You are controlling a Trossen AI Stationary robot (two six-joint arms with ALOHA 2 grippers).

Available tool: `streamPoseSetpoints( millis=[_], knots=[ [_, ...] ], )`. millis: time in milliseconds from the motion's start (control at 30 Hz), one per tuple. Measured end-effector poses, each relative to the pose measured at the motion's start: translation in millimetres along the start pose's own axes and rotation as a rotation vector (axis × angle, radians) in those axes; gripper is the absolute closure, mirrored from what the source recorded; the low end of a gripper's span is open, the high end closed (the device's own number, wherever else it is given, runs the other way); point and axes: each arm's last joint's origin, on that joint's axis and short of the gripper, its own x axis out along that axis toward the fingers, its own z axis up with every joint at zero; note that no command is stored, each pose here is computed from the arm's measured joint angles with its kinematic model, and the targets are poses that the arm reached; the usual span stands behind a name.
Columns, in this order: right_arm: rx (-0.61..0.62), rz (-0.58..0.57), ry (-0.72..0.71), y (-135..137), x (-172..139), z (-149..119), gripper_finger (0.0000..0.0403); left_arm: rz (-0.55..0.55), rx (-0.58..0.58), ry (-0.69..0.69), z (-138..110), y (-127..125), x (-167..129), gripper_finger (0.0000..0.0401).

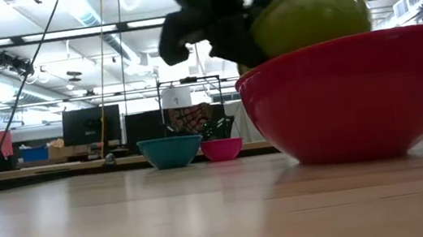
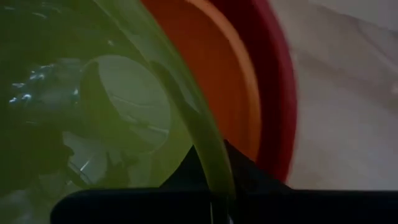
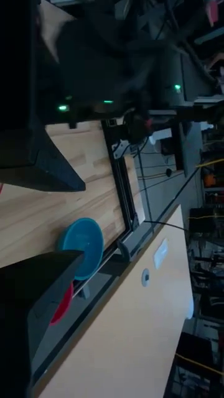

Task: Nest bowls inside each other
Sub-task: Stack the green bowl on top of the orange bowl

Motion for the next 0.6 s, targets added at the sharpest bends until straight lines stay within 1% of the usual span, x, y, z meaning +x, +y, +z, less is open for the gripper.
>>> streamPoseSetpoints(
  millis=[133,200,267,333,500,600],
  knots=[
    [-0.002,0.000,0.003,0,0,0,0.0233,-0.058,0.002,0.039,11,6,13,0.0395],
    [-0.003,0.000,0.006,0,0,-1,0.0233,-0.085,-0.001,0.056,14,4,24,0.0395],
    [-0.004,0.002,0.009,0,0,-1,0.0233,-0.083,-0.032,0.072,17,1,33,0.0387],
    [-0.005,0.010,0.011,0,0,-1,0.0233,-0.066,-0.063,0.060,19,2,36,0.0361],
    [0.000,0.036,0.010,1,0,-1,0.0233,-0.033,-0.139,0.062,20,5,35,0.0262],
    [0.001,0.038,0.009,1,0,-1,0.0233,0.007,-0.178,0.093,20,6,31,0.0208]
  ],
)
